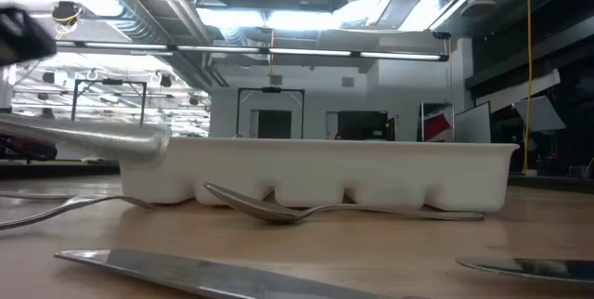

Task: Sort silverware
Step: Put the silver fork into the white cutlery tray

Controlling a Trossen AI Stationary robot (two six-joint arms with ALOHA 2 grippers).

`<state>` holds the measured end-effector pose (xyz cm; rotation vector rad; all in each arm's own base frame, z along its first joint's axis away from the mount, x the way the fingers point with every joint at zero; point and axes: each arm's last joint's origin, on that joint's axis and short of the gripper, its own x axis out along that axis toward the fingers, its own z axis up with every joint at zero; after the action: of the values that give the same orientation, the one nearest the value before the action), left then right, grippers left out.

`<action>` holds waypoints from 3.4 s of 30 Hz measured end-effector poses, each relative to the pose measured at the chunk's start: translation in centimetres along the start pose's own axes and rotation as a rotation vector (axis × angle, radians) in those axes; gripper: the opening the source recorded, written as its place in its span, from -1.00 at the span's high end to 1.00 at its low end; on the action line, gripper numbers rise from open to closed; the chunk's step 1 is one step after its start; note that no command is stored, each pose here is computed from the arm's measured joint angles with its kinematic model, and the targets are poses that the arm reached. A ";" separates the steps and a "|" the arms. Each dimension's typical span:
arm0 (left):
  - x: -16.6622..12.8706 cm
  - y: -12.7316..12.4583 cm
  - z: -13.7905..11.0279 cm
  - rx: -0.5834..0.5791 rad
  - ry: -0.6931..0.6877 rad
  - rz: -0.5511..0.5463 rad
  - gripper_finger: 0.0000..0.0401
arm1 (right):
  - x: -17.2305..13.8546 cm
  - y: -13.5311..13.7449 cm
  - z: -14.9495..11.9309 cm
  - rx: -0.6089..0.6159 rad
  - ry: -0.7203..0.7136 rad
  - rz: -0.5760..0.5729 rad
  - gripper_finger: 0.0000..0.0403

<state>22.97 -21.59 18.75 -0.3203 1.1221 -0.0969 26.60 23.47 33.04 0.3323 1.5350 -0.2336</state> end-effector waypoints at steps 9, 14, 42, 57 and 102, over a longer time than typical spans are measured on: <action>-3.4 1.3 4.5 -0.162 -0.300 -0.077 1.00 | -3.9 -2.5 -0.8 0.081 -0.244 0.009 0.52; -3.5 3.4 7.1 -0.191 -0.388 -0.045 1.00 | -5.2 -3.5 -1.1 0.077 -0.319 0.015 0.52; 4.2 0.5 1.9 0.551 -0.063 -0.018 0.42 | -4.9 -3.8 -1.0 -0.011 -0.371 -0.047 0.52; 7.6 1.1 1.2 0.596 -0.014 0.023 0.50 | -4.9 -3.8 -1.0 -0.011 -0.371 -0.047 0.52; 0.8 10.8 12.5 -0.996 -0.703 0.063 0.94 | -8.6 -8.3 -2.4 0.015 -0.753 -0.171 0.52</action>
<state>33.62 -8.95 19.77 -1.1054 0.3980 0.6134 21.19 16.05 41.07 0.0983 0.8153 -0.4476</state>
